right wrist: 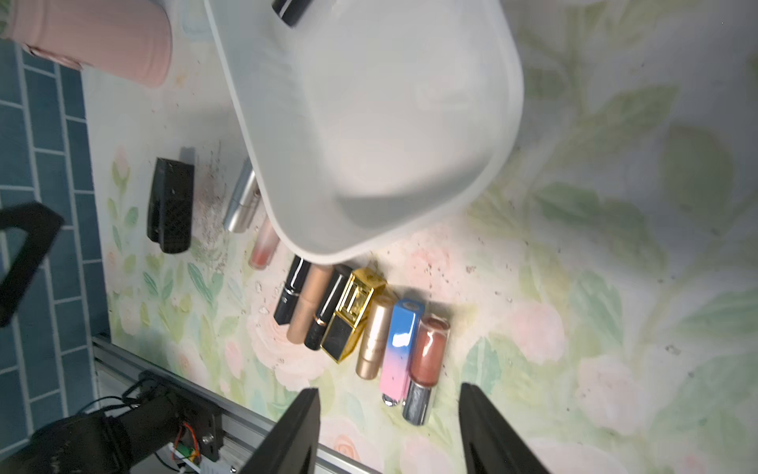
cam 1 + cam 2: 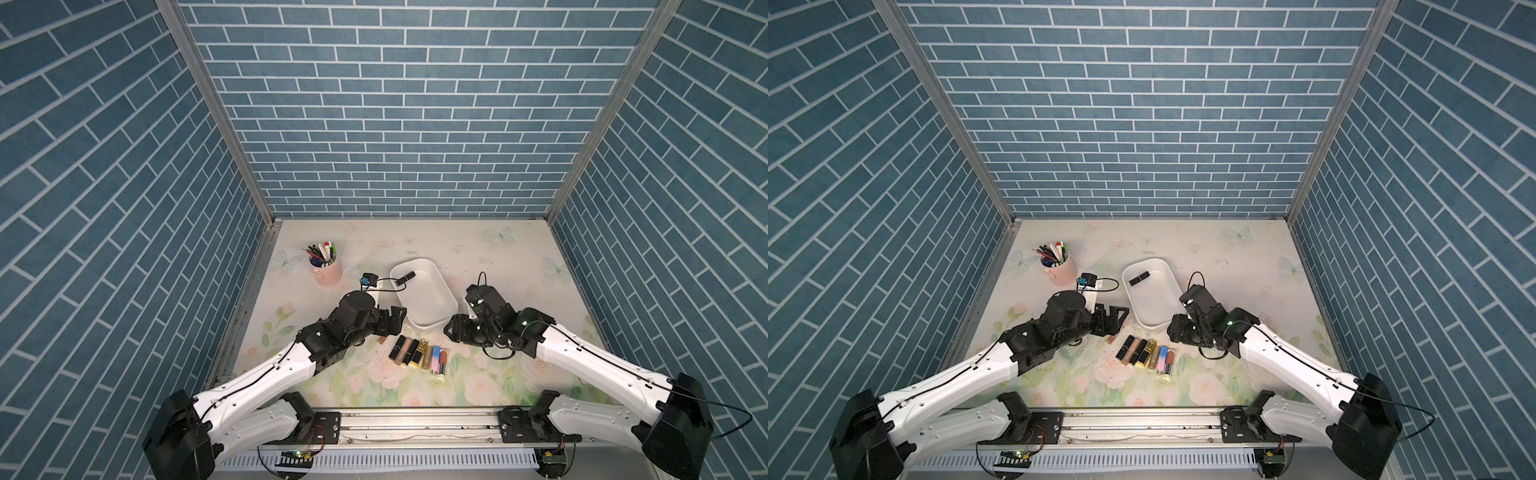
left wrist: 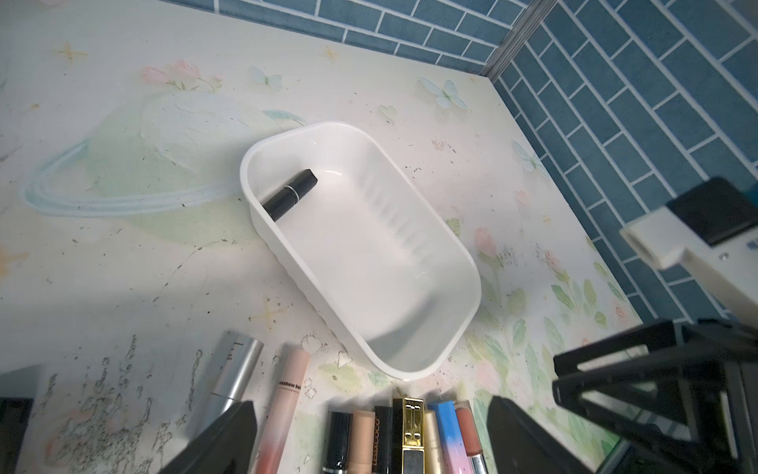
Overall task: Put the lipstick into the storage box
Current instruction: Pick up the lipstick at the center of the board.
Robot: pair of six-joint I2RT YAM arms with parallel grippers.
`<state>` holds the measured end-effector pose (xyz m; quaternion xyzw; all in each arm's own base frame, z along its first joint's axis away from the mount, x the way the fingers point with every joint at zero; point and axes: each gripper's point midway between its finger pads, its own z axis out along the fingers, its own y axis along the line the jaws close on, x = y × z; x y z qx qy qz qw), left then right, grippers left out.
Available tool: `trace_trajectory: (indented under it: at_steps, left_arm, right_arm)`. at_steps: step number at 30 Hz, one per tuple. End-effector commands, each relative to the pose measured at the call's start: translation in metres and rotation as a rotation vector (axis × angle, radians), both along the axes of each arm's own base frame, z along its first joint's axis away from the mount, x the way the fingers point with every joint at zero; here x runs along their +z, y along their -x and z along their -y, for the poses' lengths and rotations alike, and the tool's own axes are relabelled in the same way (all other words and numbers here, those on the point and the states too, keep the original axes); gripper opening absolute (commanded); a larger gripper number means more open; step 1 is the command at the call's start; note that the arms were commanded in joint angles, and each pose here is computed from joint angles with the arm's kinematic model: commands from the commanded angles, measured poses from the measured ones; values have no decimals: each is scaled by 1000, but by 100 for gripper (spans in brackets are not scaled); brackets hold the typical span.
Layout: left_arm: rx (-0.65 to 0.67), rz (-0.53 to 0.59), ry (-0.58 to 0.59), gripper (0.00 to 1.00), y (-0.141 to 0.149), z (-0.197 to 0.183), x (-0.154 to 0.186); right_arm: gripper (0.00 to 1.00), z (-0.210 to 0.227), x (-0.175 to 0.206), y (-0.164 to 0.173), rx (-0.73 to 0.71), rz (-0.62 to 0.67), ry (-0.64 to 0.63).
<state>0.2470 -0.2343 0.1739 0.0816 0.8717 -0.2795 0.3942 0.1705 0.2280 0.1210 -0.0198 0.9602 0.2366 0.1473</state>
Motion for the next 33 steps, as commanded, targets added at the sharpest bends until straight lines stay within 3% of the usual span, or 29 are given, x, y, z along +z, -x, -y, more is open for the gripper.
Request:
trace_trajectory:
  at_steps: [1, 6, 33]
  left_arm:
    - [26, 20, 30, 95, 0, 0, 4]
    - [27, 18, 28, 100, 2, 0, 2]
    - [45, 1, -10, 100, 0, -3, -9]
  right_arm:
    - [59, 14, -31, 24, -30, -62, 100]
    - [59, 10, -56, 41, -8, -93, 145]
    - [49, -4, -80, 38, 17, -95, 180]
